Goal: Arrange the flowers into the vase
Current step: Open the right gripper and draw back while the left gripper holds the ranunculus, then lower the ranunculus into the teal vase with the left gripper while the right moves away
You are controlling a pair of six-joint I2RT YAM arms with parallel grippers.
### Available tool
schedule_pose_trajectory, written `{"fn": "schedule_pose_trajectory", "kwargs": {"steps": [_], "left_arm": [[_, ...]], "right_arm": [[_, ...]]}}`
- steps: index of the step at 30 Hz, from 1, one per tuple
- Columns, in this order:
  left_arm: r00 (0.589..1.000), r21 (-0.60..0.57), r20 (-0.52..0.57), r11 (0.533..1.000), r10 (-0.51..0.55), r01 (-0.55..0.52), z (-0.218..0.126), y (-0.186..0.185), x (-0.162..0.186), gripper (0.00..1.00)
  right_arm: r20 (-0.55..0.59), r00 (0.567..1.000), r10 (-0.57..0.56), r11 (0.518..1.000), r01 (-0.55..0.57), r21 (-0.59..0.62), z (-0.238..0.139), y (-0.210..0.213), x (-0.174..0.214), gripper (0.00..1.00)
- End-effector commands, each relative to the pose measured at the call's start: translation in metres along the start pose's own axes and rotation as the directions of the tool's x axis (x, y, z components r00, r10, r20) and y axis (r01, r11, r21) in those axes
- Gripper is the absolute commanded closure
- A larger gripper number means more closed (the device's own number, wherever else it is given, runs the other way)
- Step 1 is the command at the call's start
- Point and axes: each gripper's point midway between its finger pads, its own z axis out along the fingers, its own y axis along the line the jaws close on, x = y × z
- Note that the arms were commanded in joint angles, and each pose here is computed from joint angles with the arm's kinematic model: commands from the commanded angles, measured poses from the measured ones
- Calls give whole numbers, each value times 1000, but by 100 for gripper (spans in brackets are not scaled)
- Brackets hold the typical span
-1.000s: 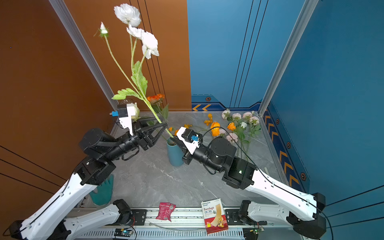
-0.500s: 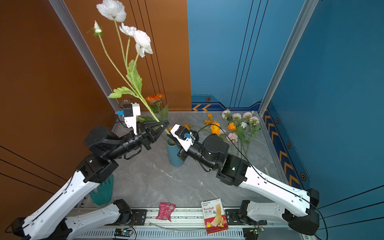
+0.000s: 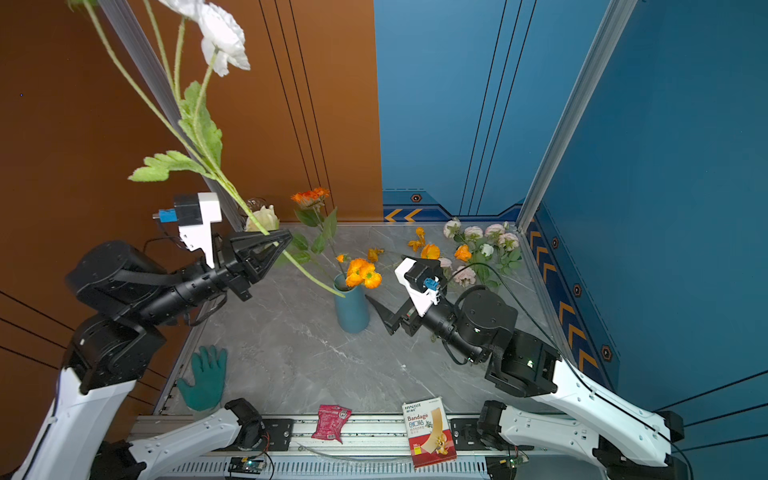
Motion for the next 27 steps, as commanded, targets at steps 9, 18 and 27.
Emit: {"fn": "schedule_pose_trajectory", "kwargs": {"steps": [9,18,27], "left_arm": [[987,-211,-58,965,147,-156,18,58,59,100],[981,-243,36,954,190,-176,38,71,53,100],[987,-259,-32,953,155,-158,69,90,77,100]], "right_arm": [[-318,932,173,985,-162,62,-27,-3,128,0],[-386,872,301,954,-279,113,-22,4,200,0],[-369,854,368,930,-335,152,-23,-12,218,0]]}}
